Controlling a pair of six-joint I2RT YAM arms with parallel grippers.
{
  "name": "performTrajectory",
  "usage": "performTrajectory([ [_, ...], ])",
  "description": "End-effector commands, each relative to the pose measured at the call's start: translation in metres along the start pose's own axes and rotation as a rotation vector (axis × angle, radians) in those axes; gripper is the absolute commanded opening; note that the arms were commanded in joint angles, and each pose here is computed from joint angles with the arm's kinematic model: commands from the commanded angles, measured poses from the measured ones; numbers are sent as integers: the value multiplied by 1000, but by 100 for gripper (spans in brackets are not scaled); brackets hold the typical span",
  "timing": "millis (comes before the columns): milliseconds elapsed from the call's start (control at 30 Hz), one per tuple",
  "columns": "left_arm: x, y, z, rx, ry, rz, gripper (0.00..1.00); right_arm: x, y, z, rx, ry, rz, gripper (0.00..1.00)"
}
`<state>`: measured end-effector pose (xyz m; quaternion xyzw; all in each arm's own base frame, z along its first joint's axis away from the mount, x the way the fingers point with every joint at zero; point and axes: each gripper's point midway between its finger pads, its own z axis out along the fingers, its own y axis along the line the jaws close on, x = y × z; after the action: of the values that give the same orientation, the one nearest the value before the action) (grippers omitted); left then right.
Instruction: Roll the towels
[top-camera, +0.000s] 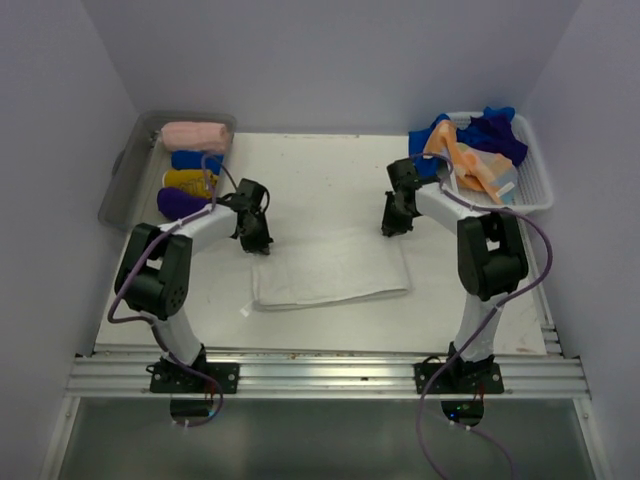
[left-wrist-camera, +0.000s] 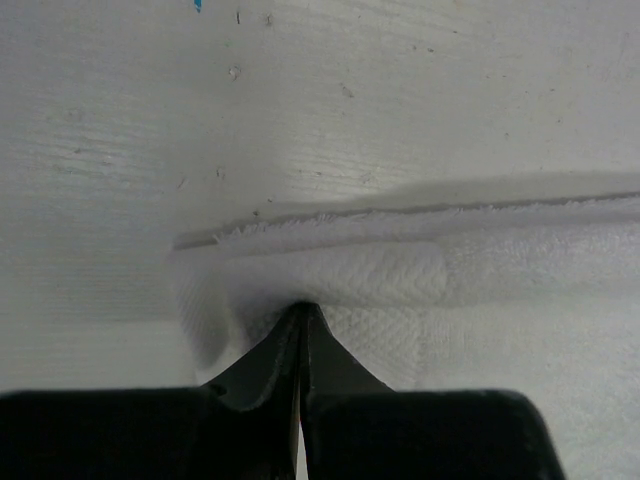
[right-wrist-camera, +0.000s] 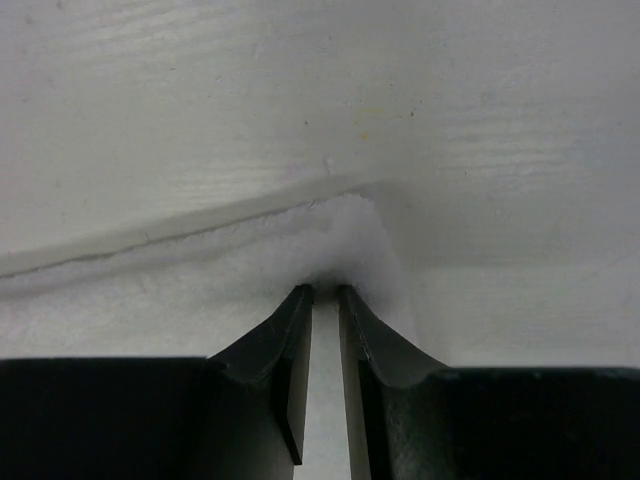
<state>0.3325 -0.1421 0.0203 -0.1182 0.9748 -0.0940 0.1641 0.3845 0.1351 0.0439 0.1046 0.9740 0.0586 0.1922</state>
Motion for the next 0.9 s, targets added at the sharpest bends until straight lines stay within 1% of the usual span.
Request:
performTrajectory([
  [0,-9,2,-11,-10,-43,46,3,-5,0,19,-15,30,-21,21],
  [33,-11,1,-15,-8,-47,60,3,0,-2,20,-6,49,-21,20],
  [100,-15,-9,-31,13,-68,86,3,2,-4,11,-15,33,-21,18],
  [167,-15,-22,-43,35,-81,130,4,-6,-5,-5,-25,-32,-17,19],
  [200,-10,-23,-48,32,-71,143,4,-8,-8,-24,-26,-84,-17,20],
  [267,-1,-32,-58,40,-71,176,4,-8,-11,-44,-35,-135,-9,23],
  [300,1,-34,-60,40,-73,179,4,0,-13,-58,-51,-160,-15,24],
  [367,7,-39,-65,51,-70,164,4,12,-15,-66,-50,-155,-15,24],
  [400,14,-41,-65,61,-59,159,4,27,-17,-69,-50,-140,-25,24],
  [467,22,-41,-62,67,-51,158,5,43,-16,-67,-63,-114,-3,24],
  [500,32,-36,-55,58,-33,160,5,66,-16,-59,-72,-63,-11,24],
  [533,36,-32,-49,46,-19,159,5,73,-13,-54,-82,-60,-11,24],
  [567,45,-25,-42,27,8,168,5,91,-19,-44,-63,-19,-6,25],
  [633,53,-17,-33,2,42,184,5,107,-23,-26,-42,35,-11,24],
  [733,51,-10,-35,-33,28,196,5,111,-35,-18,26,55,-30,21],
  [833,41,-8,-43,-65,4,206,5,97,-36,-39,41,5,-42,20],
  [867,35,-11,-50,-69,-5,212,5,82,-32,-57,23,-67,-34,20],
])
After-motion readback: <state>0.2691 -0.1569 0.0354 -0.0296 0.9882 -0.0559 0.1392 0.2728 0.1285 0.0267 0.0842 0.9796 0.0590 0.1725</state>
